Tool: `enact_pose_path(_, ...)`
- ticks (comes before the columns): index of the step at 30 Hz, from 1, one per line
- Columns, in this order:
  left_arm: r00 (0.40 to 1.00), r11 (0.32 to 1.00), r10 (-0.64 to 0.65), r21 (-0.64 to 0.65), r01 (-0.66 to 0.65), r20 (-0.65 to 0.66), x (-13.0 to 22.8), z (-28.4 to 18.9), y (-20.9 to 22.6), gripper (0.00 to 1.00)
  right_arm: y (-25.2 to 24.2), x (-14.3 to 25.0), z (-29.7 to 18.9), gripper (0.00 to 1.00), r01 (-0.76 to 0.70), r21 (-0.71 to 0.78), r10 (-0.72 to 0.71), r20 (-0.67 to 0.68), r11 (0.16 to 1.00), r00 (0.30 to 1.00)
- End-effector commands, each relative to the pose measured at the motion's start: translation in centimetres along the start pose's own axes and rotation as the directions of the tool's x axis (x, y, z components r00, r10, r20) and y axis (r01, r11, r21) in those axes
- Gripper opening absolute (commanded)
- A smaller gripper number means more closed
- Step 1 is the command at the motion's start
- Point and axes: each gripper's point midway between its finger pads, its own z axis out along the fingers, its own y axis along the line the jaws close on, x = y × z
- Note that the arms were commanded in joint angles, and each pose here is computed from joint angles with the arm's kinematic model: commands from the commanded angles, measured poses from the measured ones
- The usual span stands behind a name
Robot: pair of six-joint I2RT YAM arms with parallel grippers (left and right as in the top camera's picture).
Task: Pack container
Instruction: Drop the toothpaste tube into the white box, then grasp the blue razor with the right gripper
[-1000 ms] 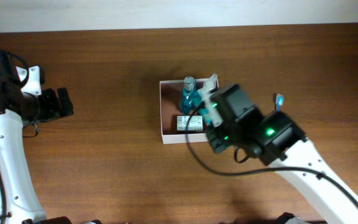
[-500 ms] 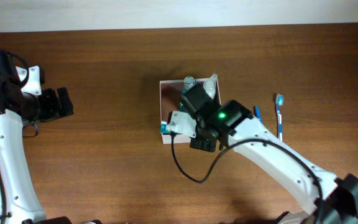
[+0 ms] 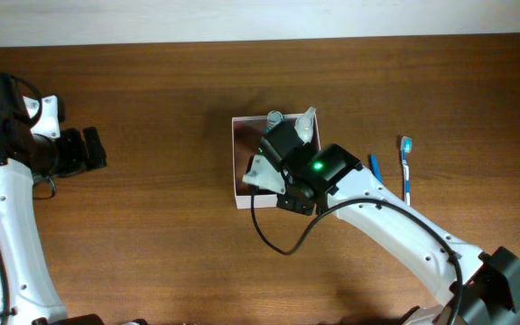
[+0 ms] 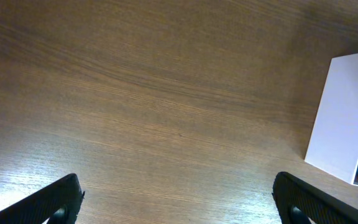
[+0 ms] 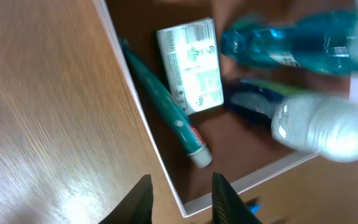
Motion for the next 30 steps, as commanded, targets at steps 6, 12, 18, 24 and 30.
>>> enact_pose_path(6, 1.000, 1.000, -0.012, 0.008, 0.011, 0.024, -0.3, -0.7, -0.1, 1.00, -4.8, 5.6, -0.7, 0.24, -0.908, -0.045, 0.908, -0.047, 0.416, 0.417)
enact_pose_path(12, 1.000, 1.000, -0.012, 0.008, 0.011, 0.024, -0.3, -0.7, -0.1, 1.00, -8.6, 12.0, -0.3, 0.43, -0.985, -0.087, 0.984, -0.086, 0.146, 0.154)
enact_pose_path(18, 1.000, 1.000, -0.012, 0.008, 0.011, 0.024, -0.3, -0.7, -0.1, 1.00, -10.3, 17.4, 3.3, 0.66, -1.000, 0.003, 0.995, -0.098, 0.014, 0.014)
enact_pose_path(24, 1.000, 1.000, -0.012, 0.008, 0.011, 0.024, -0.3, -0.7, -0.1, 1.00, -9.0, 19.4, 8.6, 0.74, -0.998, 0.057, 0.973, -0.231, 0.034, 0.020)
enact_pose_path(30, 1.000, 1.000, -0.012, 0.008, 0.011, 0.024, -0.3, -0.7, -0.1, 1.00, -6.8, 20.2, 11.9, 0.62, -0.996, 0.087, 0.938, -0.345, 0.032, 0.000)
